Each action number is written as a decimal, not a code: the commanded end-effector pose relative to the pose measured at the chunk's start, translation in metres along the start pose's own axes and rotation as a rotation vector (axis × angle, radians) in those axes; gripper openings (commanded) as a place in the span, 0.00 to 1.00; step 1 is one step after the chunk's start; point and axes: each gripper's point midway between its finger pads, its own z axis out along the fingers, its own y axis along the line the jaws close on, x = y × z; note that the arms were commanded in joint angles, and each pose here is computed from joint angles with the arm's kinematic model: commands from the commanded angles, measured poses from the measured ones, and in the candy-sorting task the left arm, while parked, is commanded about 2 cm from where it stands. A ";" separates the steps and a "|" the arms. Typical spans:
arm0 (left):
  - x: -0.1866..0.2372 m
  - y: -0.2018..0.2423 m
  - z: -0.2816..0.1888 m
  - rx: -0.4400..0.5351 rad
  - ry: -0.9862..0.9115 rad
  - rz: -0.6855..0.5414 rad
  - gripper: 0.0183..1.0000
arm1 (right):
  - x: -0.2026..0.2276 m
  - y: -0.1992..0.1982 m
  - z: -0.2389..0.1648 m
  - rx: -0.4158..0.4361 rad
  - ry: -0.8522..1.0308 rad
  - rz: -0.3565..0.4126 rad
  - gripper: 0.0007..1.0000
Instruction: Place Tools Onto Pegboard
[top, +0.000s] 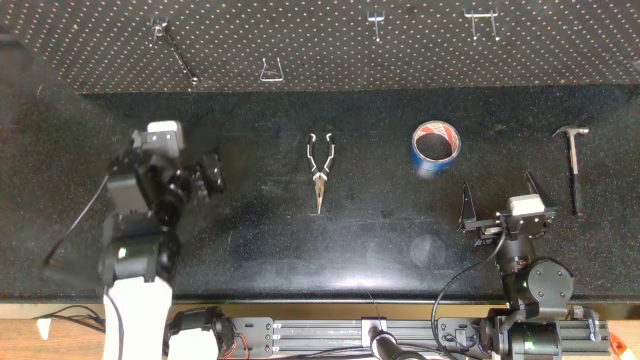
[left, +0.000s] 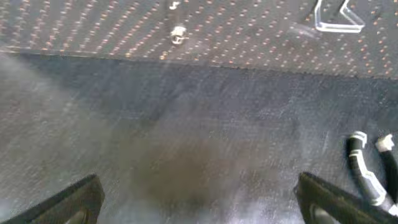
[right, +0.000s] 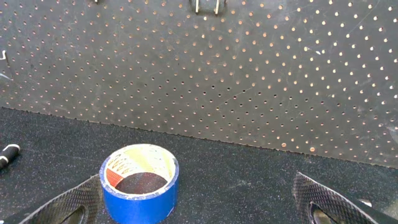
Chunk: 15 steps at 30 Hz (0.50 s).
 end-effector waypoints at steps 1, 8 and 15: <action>0.007 0.030 -0.058 -0.197 -0.046 -0.001 0.99 | 0.001 0.001 0.000 -0.006 0.001 -0.010 1.00; 0.011 -0.005 -0.087 0.006 -0.119 -0.156 1.00 | 0.001 0.001 0.000 -0.006 0.001 -0.010 1.00; 0.024 -0.023 -0.056 0.025 0.017 -0.286 1.00 | 0.001 0.001 0.000 -0.006 0.001 -0.010 1.00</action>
